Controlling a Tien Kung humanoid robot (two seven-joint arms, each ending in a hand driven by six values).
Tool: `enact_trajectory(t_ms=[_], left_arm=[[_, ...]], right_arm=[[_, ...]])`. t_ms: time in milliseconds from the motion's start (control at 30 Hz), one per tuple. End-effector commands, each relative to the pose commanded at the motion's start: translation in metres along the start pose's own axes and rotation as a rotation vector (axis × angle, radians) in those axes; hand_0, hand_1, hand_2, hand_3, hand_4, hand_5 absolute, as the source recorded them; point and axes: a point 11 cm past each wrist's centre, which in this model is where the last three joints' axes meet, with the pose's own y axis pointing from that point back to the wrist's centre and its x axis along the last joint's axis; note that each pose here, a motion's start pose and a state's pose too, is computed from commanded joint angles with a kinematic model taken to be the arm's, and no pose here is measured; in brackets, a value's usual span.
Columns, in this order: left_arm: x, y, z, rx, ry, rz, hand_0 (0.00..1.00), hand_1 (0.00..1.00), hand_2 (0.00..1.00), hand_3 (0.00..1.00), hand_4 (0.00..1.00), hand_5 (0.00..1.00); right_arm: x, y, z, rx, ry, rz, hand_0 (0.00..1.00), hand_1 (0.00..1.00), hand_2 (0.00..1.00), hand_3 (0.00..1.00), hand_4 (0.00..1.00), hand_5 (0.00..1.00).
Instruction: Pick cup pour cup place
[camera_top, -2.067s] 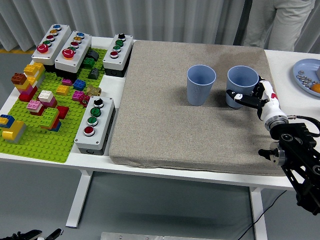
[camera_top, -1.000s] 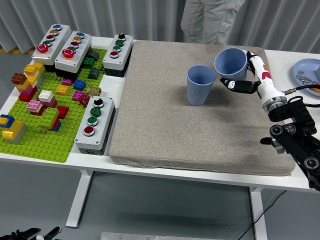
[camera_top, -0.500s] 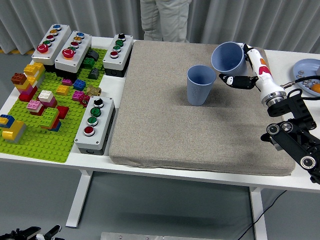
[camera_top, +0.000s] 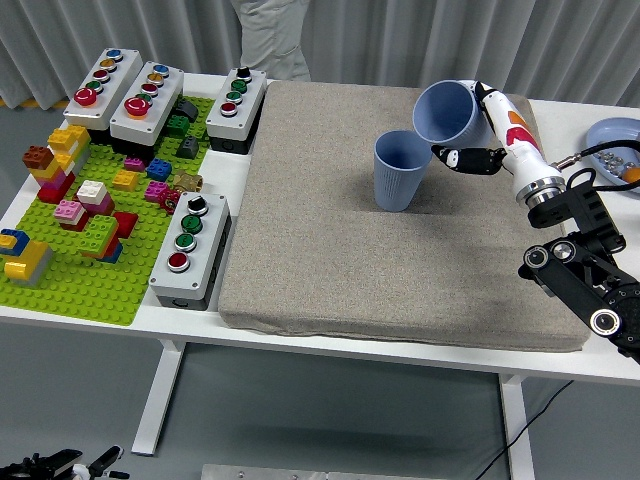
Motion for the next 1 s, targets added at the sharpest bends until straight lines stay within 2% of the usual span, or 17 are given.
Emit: enact_trajectory(t_ms=[667, 1000], left_arm=[[0.002, 0.0, -0.003, 0.009, -0.009, 0.004, 0.765, 0.782, 0.822, 0.701, 0.51, 0.998], [0.002, 0.0, 0.0, 0.004, -0.009, 0.005, 0.766, 0.782, 0.822, 0.7, 0.51, 0.998]], right_arm=[[-0.008, -0.004, -0.01, 0.077, 0.146, 0.0, 0.815, 0.688, 0.574, 0.642, 0.744, 0.124], [-0.004, -0.01, -0.014, 0.111, 0.202, 0.007, 0.815, 0.687, 0.573, 0.64, 0.744, 0.127]])
